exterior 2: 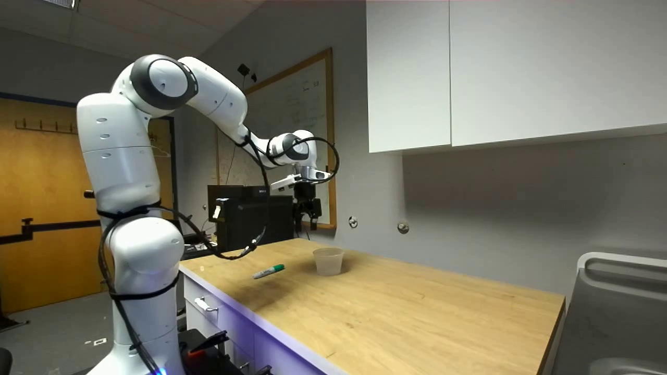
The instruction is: Put the marker in the cup
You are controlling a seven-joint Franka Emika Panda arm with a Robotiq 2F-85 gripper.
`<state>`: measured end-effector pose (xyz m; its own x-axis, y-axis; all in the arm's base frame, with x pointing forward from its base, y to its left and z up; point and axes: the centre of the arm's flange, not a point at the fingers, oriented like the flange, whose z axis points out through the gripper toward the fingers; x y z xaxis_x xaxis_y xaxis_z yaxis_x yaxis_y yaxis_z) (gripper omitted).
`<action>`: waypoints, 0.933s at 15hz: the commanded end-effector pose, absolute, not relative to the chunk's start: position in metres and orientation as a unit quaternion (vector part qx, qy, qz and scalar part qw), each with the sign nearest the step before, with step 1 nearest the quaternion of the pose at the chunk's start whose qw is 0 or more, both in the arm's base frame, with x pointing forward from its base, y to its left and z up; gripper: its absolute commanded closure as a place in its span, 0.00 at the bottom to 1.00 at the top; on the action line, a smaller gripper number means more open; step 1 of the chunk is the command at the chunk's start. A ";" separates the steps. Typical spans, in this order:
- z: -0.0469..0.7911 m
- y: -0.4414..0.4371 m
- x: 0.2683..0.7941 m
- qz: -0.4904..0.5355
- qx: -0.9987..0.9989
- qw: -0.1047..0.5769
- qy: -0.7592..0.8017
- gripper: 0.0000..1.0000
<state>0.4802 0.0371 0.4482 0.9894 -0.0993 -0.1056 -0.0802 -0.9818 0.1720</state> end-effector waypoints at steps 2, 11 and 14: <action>0.427 0.051 0.511 -0.090 0.994 0.067 0.006 0.00; 0.380 0.116 0.509 -0.171 0.977 0.053 0.112 0.00; 0.382 0.144 0.498 -0.193 0.973 0.052 0.119 0.00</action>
<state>0.4966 0.1221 0.3698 0.9135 0.2028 -0.3528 0.2416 -0.9679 0.0691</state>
